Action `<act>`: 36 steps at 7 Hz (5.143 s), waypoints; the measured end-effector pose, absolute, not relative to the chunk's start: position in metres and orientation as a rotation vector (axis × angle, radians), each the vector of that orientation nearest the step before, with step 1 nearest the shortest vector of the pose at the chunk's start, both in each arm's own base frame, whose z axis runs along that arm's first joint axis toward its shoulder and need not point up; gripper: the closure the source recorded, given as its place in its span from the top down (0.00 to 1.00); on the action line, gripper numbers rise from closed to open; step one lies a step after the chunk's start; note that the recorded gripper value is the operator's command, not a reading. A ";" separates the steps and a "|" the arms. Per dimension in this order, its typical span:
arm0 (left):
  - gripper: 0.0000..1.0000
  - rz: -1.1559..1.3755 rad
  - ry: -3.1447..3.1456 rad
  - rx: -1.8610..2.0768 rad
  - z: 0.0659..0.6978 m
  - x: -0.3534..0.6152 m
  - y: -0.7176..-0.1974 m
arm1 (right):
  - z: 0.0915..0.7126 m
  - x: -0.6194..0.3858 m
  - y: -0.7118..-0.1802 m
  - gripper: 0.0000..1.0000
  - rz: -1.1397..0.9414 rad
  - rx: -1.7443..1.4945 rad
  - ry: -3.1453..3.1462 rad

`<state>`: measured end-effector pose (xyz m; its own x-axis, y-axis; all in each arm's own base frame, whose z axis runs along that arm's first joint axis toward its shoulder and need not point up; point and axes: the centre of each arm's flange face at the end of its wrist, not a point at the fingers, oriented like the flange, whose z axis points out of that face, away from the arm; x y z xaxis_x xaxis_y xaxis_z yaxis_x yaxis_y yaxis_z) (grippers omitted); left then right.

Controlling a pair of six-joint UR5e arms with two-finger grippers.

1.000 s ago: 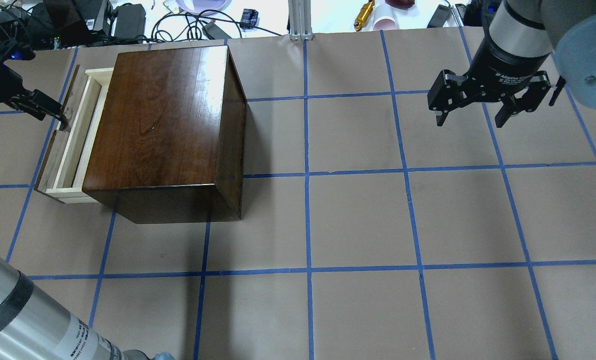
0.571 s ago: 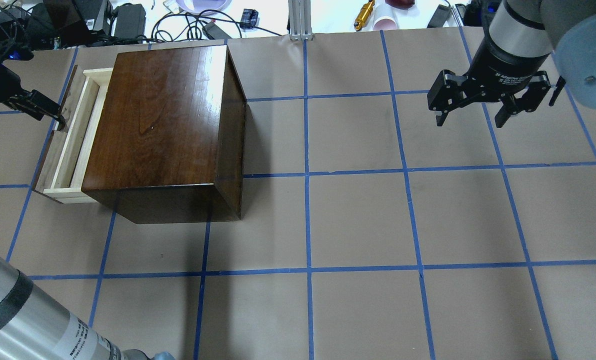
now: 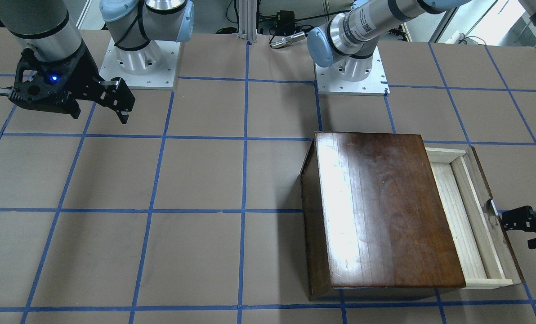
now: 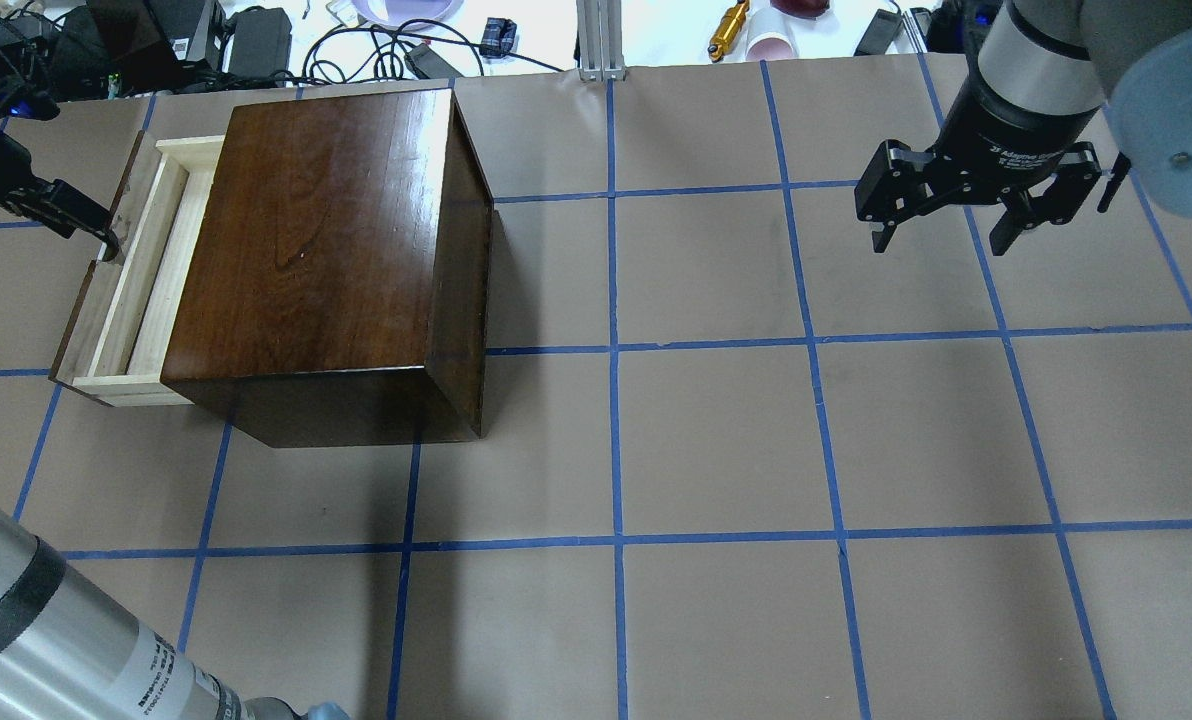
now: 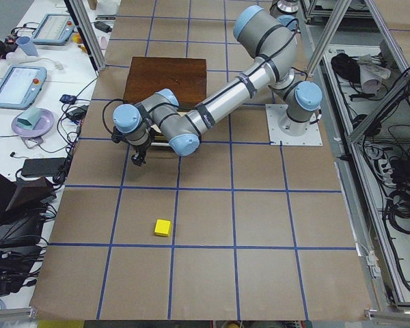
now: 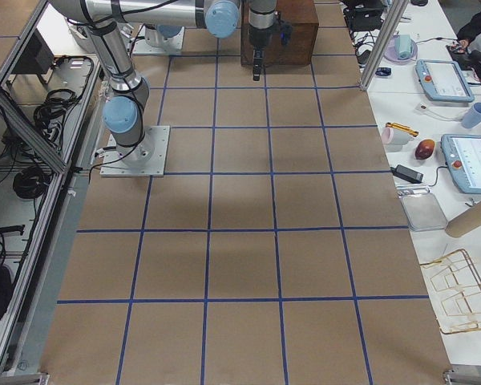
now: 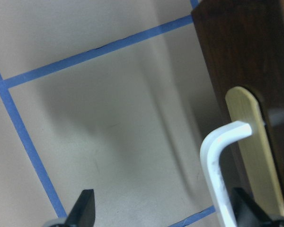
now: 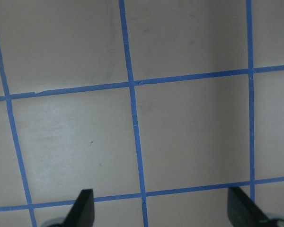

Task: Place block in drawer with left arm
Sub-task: 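Release the handle and move the left gripper toward the yellow cube, then lower the left gripper and grasp the yellow cube, then carry the yellow cube over the open drawer and release it inside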

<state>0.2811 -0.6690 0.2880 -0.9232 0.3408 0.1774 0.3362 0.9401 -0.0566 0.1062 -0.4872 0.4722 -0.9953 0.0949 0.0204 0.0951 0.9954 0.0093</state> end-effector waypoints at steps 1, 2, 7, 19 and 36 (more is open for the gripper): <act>1.00 0.034 -2.911 -0.505 0.290 0.283 -0.667 | 0.472 0.106 -0.487 1.00 -0.016 -0.149 -3.118; 1.00 0.025 -2.906 -0.494 0.293 0.282 -0.664 | 0.472 0.106 -0.487 1.00 -0.016 -0.148 -3.118; 1.00 0.037 -2.998 -0.416 0.358 0.317 -0.640 | 0.472 0.106 -0.487 1.00 -0.016 -0.148 -3.118; 1.00 0.021 -3.180 -0.132 0.219 0.511 -0.607 | 0.472 0.106 -0.487 1.00 -0.016 -0.149 -3.118; 0.00 -0.014 -3.183 -0.200 0.465 0.201 -0.651 | 0.472 0.106 -0.487 1.00 -0.017 -0.149 -3.120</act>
<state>0.2011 -0.6510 0.4650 -0.9910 0.1252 -0.0466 0.1248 0.9921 0.0115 0.1064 -0.4871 0.4719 -0.9953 0.0950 0.0189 0.0952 0.9954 0.0099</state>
